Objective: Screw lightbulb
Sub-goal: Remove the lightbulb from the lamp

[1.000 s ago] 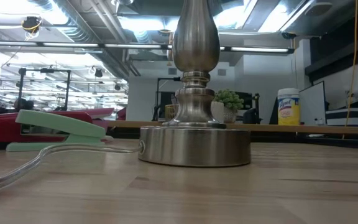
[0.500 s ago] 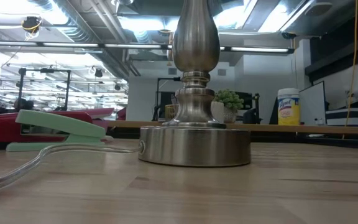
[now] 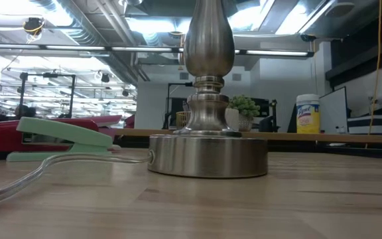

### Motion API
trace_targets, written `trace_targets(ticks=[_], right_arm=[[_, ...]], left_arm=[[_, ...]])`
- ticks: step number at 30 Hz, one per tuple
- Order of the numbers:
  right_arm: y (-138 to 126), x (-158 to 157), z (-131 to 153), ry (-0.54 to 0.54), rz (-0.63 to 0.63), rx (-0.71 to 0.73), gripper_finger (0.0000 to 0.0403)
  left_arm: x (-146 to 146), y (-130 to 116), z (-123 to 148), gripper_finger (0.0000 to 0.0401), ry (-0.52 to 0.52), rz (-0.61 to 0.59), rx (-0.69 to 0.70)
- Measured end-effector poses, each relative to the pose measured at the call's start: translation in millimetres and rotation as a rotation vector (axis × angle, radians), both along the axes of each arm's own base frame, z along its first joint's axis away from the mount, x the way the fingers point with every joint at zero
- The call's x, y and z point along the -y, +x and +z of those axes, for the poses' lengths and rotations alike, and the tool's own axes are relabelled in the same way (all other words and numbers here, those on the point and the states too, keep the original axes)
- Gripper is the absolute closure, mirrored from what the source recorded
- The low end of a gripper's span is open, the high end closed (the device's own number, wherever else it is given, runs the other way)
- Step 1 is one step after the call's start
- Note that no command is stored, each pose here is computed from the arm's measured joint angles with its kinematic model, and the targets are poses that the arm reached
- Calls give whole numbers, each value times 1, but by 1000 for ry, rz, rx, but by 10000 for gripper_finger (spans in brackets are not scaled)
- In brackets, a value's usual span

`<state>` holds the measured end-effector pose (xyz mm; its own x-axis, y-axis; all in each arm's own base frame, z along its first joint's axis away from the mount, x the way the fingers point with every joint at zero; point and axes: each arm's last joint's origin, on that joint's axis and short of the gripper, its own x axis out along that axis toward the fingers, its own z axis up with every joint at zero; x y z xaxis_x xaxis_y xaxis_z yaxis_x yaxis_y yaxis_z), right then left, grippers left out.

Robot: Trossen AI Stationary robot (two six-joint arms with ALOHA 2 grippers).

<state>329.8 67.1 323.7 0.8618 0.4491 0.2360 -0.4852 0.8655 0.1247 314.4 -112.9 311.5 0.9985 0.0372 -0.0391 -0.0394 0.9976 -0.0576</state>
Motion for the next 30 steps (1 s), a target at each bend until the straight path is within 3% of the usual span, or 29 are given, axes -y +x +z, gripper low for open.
trace_targets(ticks=[5, 30], right_arm=[[-1, -1, 0, -8, 34, 5, 232], [-1, -2, 1, -29, 100, 21, 245]], left_arm=[[2, -1, 0, 231, 3, -32, 1], [7, -13, 9, 231, 7, -180, -20]])
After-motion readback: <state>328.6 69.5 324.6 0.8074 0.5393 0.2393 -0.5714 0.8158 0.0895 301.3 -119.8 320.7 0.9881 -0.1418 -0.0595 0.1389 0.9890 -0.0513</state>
